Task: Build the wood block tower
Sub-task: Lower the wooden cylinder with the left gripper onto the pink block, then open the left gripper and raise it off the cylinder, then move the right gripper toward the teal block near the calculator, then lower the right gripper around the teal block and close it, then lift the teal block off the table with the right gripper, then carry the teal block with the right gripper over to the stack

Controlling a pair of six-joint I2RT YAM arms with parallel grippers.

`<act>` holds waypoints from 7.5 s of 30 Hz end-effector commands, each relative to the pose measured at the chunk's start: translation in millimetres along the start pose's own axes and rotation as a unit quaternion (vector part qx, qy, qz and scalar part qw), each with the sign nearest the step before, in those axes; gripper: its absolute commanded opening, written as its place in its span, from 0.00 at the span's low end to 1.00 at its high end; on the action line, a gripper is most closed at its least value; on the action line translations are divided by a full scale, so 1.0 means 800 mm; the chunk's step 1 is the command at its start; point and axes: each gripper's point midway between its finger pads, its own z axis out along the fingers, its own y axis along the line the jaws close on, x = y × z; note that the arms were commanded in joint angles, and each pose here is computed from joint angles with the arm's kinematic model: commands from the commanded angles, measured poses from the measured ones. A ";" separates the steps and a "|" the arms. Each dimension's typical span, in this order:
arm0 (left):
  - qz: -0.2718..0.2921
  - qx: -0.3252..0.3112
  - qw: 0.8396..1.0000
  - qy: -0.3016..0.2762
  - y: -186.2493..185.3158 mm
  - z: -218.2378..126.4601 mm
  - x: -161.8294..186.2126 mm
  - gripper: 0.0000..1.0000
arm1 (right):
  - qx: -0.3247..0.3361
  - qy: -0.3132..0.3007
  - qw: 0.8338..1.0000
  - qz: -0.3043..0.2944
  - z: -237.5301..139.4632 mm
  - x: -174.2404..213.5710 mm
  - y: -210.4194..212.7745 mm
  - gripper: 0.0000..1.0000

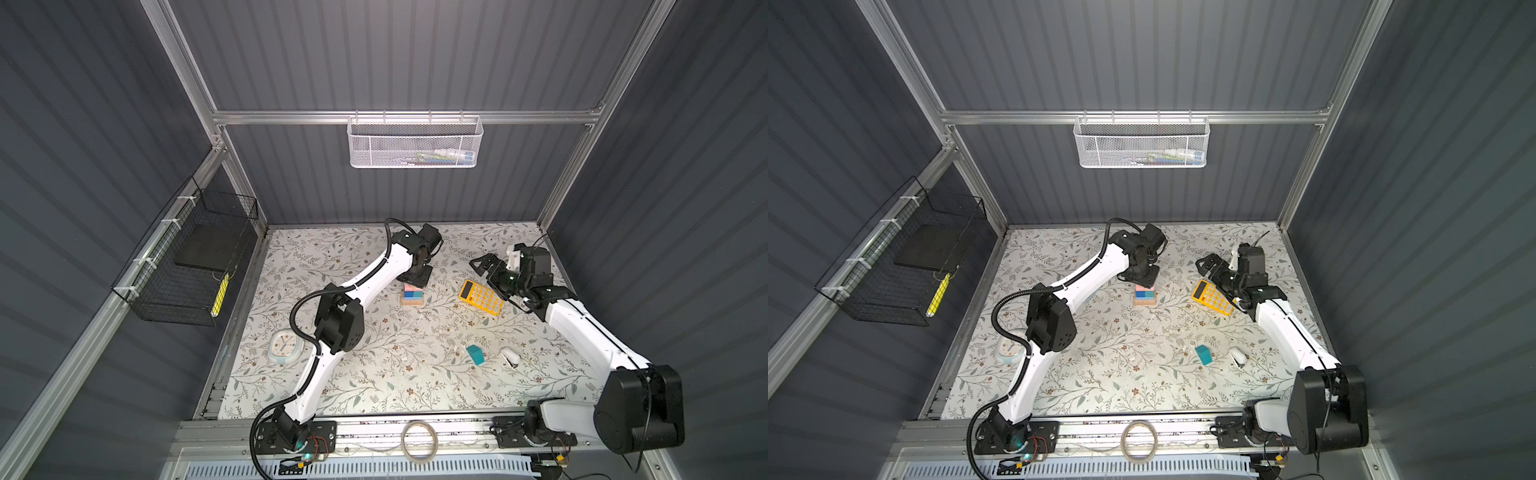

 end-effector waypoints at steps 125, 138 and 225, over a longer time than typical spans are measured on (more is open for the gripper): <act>-0.231 0.010 0.940 -0.252 0.178 -0.132 0.083 0.72 | 0.340 0.355 0.811 -0.316 -0.042 0.246 -0.143 0.91; -0.229 0.013 0.941 -0.248 0.177 -0.128 0.082 0.72 | 0.300 0.391 0.833 -0.253 -0.034 0.287 -0.147 0.81; -0.214 0.000 0.945 -0.248 0.195 -0.133 0.096 0.72 | 0.041 0.270 0.786 -0.555 0.043 0.128 0.172 0.00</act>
